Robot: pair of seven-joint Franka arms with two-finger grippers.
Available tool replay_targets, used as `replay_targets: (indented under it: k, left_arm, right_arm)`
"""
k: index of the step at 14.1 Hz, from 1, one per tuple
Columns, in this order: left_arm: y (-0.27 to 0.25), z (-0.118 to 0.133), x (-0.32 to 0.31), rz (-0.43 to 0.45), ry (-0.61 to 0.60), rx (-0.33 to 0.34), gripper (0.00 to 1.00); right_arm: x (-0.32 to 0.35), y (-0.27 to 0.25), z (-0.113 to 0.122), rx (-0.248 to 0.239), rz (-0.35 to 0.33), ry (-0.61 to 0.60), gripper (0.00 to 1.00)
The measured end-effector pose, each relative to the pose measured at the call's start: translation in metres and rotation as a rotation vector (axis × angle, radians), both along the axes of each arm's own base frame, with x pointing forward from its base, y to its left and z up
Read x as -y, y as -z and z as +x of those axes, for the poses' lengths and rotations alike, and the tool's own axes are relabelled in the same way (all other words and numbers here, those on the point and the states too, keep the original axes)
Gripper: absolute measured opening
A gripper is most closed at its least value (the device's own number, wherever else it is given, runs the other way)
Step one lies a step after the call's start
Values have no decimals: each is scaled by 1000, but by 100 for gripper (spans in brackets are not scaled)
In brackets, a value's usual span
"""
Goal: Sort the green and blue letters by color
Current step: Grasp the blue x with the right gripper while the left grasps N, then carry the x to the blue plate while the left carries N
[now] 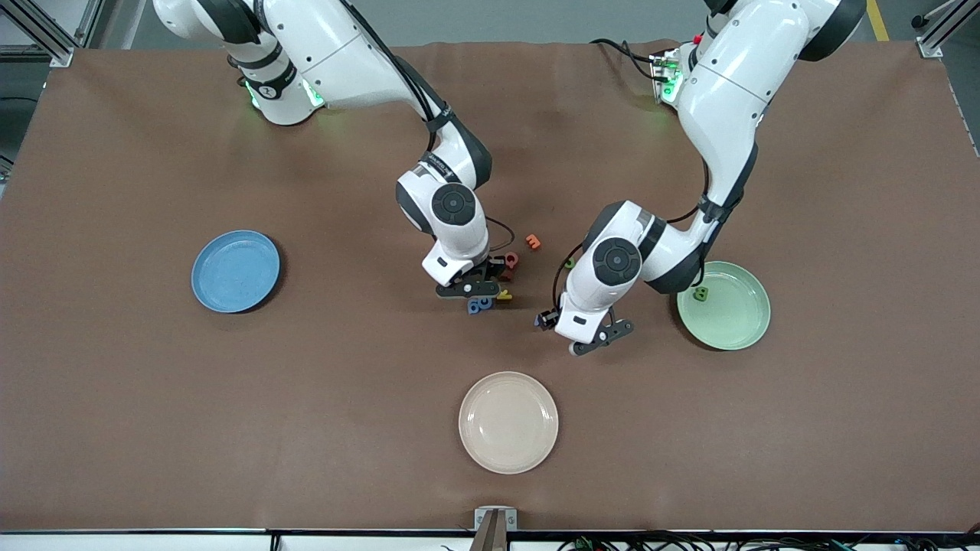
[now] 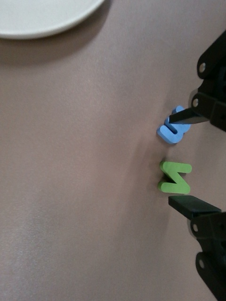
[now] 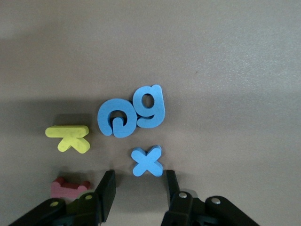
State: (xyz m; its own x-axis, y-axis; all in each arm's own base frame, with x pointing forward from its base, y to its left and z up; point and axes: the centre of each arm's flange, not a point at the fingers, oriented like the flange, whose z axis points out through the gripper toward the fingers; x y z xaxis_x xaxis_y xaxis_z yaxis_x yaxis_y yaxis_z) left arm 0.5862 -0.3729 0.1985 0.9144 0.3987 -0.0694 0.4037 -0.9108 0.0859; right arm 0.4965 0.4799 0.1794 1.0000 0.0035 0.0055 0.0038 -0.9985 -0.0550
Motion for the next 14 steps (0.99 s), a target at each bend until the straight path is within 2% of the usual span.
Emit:
replay_targets:
  k: [3, 6, 8, 12, 14]
  left_arm:
    - [11, -3, -3, 21, 6, -22, 78]
    - [16, -6, -5, 32, 8, -39, 80]
    - [17, -6, -5, 37, 14, -37, 98]
    - [20, -8, -5, 43, 17, -43, 100]
    - [23, -9, -6, 45, 18, -48, 96]
  right_arm:
    - [0, 0, 0, 3, -3, -5, 51]
    - [-1, 0, 0, 16, -5, -17, 51]
    - [-1, 0, 1, 21, -6, -20, 51]
    - [-1, 0, 4, 37, -10, -33, 49]
    - [-1, -1, 6, 51, -23, -63, 37]
